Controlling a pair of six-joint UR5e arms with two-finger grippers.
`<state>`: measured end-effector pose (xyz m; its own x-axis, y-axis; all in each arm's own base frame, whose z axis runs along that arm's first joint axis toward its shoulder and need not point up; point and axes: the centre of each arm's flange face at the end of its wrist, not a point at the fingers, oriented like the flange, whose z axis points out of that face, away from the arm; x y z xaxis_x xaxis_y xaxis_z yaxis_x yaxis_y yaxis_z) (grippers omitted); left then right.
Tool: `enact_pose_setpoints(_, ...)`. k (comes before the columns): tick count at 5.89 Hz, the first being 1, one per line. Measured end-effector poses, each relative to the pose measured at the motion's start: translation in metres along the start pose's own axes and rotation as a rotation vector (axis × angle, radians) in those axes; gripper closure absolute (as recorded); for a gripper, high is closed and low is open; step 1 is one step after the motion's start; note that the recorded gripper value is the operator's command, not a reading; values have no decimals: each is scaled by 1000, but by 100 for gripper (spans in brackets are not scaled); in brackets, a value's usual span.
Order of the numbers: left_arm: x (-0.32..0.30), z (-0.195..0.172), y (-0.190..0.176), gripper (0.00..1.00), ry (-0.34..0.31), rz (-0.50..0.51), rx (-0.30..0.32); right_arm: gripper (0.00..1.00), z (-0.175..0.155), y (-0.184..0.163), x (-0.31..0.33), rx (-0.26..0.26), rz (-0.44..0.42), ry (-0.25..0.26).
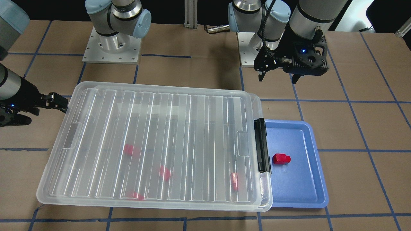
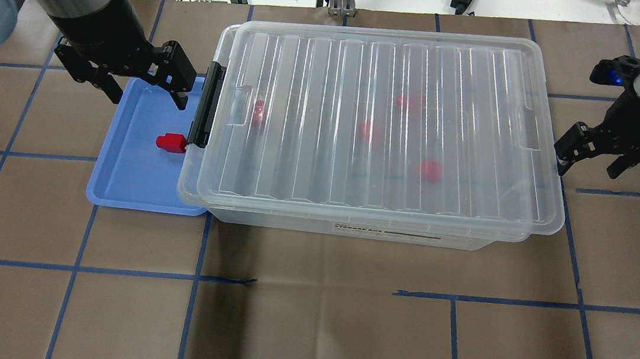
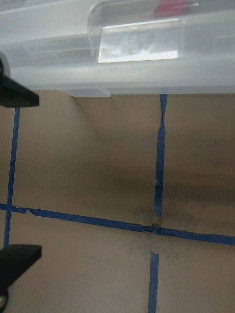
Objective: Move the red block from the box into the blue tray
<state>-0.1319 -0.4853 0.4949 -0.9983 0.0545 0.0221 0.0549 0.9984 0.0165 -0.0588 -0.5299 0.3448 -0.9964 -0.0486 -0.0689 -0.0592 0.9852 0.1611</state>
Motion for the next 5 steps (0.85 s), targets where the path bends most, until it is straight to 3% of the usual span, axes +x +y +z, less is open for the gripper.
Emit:
enact_pose_setpoints(1,0,0,0,2,0,0,0,0,-14,-3,2,16,0,11)
enact_pose_setpoints(3,-1,0,0,2,0,-2,-1,0,-81,-6,0,38,28,22)
enact_pose_setpoints(5,-1,0,0,2,0,-2,0,0,-133,5,-68,28,97,26)
